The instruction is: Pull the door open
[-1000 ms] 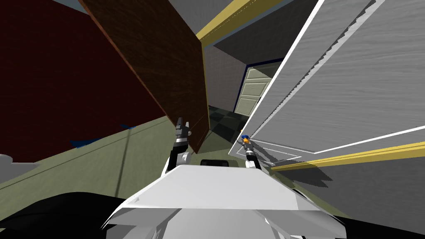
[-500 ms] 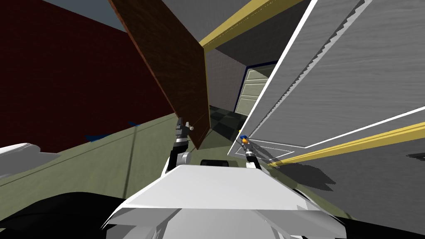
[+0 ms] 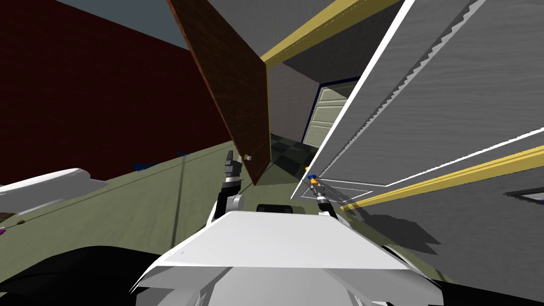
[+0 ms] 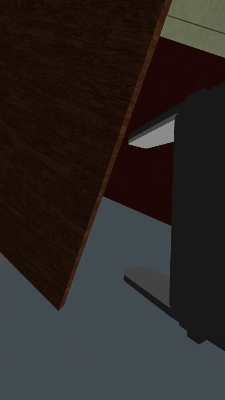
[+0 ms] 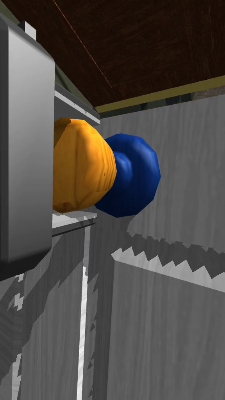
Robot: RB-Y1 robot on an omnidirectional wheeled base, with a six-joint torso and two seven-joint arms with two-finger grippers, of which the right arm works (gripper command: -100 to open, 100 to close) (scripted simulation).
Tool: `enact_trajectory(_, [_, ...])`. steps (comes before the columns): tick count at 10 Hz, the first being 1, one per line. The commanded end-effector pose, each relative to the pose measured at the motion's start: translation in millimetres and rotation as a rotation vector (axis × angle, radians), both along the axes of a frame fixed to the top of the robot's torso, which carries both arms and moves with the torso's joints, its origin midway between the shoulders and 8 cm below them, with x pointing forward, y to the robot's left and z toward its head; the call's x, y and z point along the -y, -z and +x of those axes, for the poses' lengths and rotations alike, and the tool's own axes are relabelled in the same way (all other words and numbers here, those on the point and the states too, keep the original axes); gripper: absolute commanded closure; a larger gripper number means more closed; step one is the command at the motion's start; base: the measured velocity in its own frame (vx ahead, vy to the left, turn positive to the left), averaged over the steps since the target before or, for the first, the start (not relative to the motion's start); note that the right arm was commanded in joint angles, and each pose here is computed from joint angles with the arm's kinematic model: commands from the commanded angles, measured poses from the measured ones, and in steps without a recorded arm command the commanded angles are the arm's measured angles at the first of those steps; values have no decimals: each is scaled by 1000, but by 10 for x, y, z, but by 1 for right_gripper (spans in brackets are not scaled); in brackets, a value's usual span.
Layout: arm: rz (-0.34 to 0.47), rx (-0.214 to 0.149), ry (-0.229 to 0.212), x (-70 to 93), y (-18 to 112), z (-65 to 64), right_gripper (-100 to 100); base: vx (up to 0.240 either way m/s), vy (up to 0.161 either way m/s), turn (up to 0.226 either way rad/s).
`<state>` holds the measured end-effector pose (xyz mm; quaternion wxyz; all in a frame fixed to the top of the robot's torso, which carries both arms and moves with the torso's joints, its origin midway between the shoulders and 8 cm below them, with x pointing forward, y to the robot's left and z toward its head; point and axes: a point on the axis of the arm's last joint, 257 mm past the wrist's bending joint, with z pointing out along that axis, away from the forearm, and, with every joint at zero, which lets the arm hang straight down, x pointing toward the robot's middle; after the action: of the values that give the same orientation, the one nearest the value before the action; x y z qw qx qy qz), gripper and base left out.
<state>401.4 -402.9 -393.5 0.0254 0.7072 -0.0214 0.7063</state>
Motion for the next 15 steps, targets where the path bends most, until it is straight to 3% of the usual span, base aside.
enact_trajectory(1, [4,2,-35,-19,-14,-74,100,-226,-74,121])
enact_trajectory(3, [6,2,-62,-35,-17,-134,100,-236,-33,77])
enact_trajectory(4, [2,0,-52,-24,-15,-106,100,-103,-13,6])
enact_trajectory(5, [3,-4,-72,-20,6,-209,100,-164,-38,144])
enact_trajectory(13, [6,1,-156,3,-16,-564,100,-194,-72,126])
enact_trajectory(14, [5,-1,-150,-12,-7,-520,100,-97,-25,26])
enact_trajectory(15, [6,-4,-159,-17,6,-564,100,-123,-50,140])
